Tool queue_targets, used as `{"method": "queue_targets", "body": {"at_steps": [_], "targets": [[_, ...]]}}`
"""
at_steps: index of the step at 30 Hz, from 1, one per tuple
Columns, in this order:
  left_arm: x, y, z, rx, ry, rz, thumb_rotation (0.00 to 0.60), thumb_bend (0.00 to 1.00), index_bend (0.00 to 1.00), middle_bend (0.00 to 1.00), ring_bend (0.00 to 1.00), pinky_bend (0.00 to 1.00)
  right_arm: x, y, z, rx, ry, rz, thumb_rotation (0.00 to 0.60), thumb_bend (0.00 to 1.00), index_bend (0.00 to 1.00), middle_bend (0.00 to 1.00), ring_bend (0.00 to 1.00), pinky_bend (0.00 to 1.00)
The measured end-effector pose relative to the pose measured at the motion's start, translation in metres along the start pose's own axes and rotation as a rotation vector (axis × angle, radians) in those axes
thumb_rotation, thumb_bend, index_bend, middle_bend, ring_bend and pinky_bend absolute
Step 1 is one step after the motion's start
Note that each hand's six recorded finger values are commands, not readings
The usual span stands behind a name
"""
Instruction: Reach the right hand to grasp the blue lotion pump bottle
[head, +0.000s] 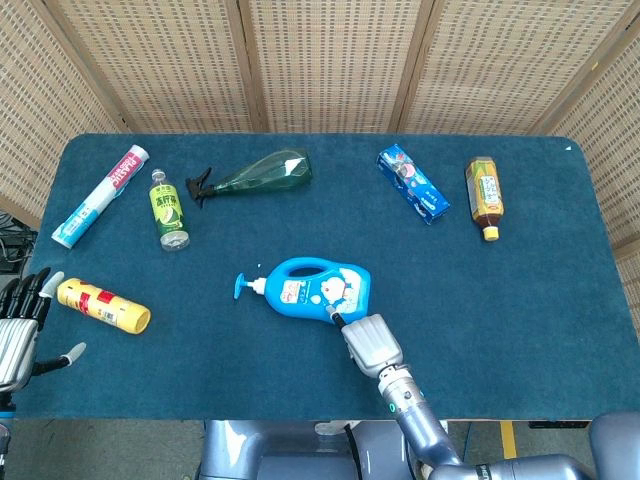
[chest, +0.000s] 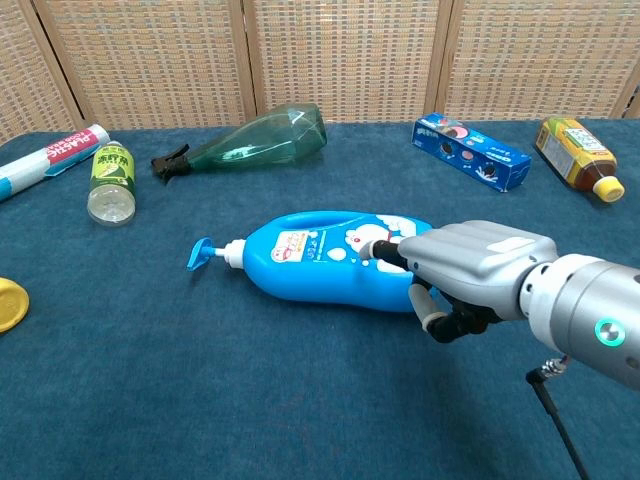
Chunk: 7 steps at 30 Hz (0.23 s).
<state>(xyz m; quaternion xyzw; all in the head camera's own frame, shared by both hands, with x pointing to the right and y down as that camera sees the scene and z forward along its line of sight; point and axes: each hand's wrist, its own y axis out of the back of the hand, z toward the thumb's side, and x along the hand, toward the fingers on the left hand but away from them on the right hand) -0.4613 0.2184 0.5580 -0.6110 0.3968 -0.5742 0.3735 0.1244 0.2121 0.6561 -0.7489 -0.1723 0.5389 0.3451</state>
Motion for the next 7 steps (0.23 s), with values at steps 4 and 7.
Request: {"method": "queue_targets", "body": {"at_steps": [4,7], "targets": [[0.0001,-0.0001,-0.0016,-0.006,0.006,-0.003,0.520,0.18,0.00,0.00,0.00,0.00,-0.0011,-0.0009,-0.0001,0.001,-0.005,0.004,0.600,0.96,0.05,0.77,0.84,0.59],[0.0000,0.0007,-0.0016,-0.007,0.006,-0.001,0.520,0.18,0.00,0.00,0.00,0.00,-0.0004,-0.0021,0.0015,0.004,0.000,0.007,0.600,0.96,0.05,0.77,0.84,0.59]]}}
